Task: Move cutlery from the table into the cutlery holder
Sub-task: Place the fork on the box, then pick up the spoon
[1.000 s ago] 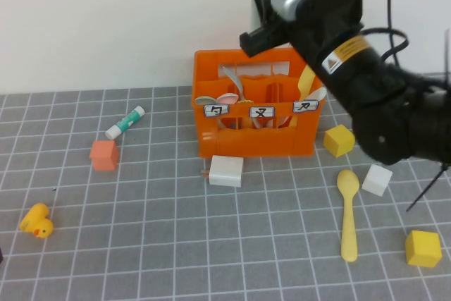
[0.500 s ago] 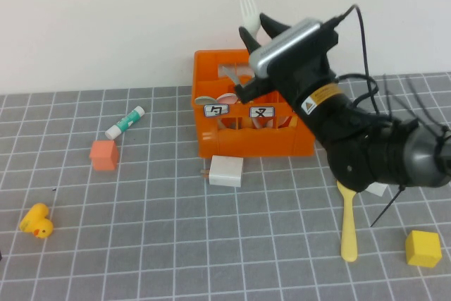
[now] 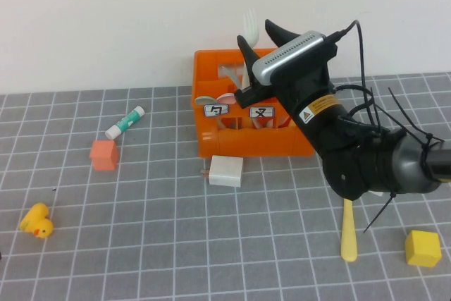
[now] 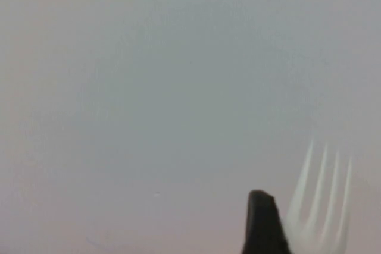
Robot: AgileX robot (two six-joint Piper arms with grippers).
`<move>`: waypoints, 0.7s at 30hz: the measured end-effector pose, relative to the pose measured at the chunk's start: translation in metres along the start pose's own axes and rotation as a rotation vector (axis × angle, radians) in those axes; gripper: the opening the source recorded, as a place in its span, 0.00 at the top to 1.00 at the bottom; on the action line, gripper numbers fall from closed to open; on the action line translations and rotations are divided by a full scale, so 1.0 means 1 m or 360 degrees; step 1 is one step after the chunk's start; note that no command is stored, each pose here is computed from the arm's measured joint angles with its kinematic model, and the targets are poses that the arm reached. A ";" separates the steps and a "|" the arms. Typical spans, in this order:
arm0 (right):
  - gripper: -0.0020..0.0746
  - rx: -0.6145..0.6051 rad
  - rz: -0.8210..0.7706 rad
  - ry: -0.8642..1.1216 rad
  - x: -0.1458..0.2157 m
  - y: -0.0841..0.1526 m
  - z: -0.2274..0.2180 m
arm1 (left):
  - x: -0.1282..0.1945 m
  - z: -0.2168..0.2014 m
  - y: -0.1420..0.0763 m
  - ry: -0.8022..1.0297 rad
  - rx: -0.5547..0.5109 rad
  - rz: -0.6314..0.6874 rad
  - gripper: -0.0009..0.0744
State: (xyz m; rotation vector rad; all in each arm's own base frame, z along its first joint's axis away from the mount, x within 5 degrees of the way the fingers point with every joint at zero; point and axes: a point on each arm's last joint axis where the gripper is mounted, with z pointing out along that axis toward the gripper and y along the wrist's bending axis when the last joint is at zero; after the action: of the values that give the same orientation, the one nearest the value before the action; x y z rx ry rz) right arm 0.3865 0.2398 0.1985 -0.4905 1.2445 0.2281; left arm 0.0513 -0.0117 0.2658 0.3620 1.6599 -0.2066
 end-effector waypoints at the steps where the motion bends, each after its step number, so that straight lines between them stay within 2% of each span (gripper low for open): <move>1: 0.44 0.0003 0.0002 -0.0002 0.000 0.000 0.000 | 0.000 0.000 0.000 0.0000 0.0000 0.0000 0.99; 6: 0.41 0.0014 0.0011 -0.0034 -0.010 -0.003 0.001 | 0.000 0.000 0.000 0.0000 0.0000 0.0000 0.99; 12: 0.44 0.0003 -0.0027 -0.0136 -0.039 -0.008 0.001 | 0.000 0.000 0.000 0.0000 0.0000 0.0000 0.99; 15: 0.57 -0.0063 -0.0090 -0.0190 -0.069 -0.011 0.000 | 0.000 0.000 0.000 0.0000 0.0000 0.0000 0.99; 17: 0.73 -0.0134 -0.0149 -0.0164 -0.097 -0.015 -0.004 | 0.000 0.000 0.000 0.0000 0.0000 0.0000 0.99; 19: 0.87 -0.0193 -0.0168 -0.0053 -0.128 -0.022 -0.012 | 0.000 0.000 0.000 0.0000 0.0000 0.0000 0.99; 21: 0.92 -0.0240 -0.0175 0.0192 -0.150 -0.030 -0.025 | 0.000 0.000 0.000 0.0000 0.0000 0.0000 0.99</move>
State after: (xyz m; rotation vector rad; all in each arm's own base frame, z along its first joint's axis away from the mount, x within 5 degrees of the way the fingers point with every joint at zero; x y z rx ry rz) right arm 0.3306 0.2158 0.3414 -0.7095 1.3188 0.2022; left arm 0.0513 -0.0117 0.2658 0.3620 1.6599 -0.2066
